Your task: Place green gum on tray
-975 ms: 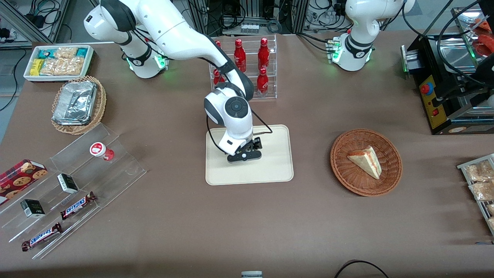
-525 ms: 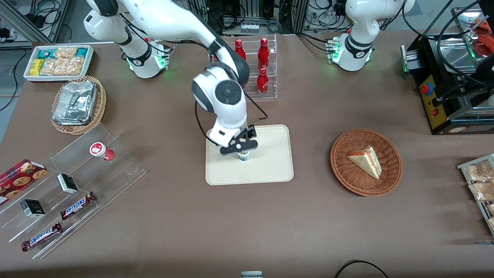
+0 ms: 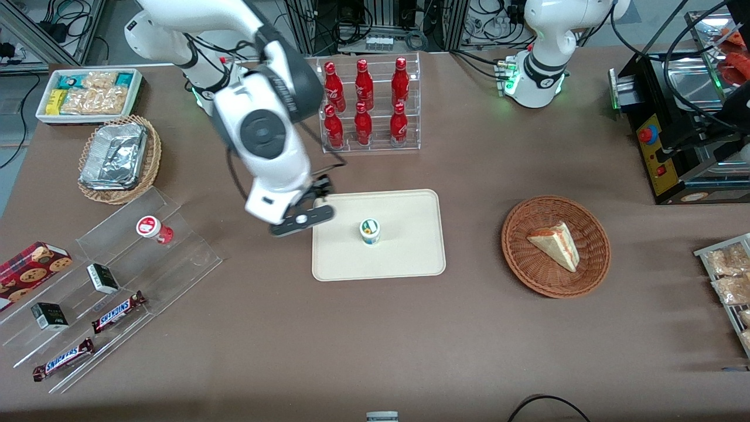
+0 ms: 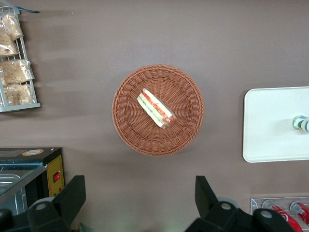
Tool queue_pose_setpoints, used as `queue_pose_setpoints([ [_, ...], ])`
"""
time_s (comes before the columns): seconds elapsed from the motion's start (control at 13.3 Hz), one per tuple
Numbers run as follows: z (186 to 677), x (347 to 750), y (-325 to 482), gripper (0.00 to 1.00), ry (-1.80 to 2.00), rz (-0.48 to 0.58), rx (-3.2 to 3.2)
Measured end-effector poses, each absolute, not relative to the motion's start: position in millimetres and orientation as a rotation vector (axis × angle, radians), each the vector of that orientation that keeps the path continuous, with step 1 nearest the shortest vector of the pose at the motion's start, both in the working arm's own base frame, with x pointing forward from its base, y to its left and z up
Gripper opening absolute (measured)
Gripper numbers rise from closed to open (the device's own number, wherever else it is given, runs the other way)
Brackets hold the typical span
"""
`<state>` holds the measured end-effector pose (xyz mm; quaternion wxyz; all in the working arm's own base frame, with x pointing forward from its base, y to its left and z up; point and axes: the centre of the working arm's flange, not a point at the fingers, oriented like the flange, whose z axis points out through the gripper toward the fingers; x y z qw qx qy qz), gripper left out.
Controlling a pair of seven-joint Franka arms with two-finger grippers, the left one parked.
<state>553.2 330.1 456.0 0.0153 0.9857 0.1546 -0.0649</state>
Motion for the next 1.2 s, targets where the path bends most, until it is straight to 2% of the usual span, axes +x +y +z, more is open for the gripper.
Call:
queue_pose_setpoints([
  [0.22, 473, 578, 265, 1.00, 0.454, -0.203, 3.091],
  [0.6, 483, 605, 125, 1.00, 0.176, -0.215, 3.149],
  [0.82, 495, 599, 58, 1.00, 0.019, -0.203, 3.179],
  [1.12, 541, 575, 5, 1.00, -0.060, -0.110, 3.211],
  [1.2, 550, 566, -4, 1.00, -0.080, -0.125, 3.214],
])
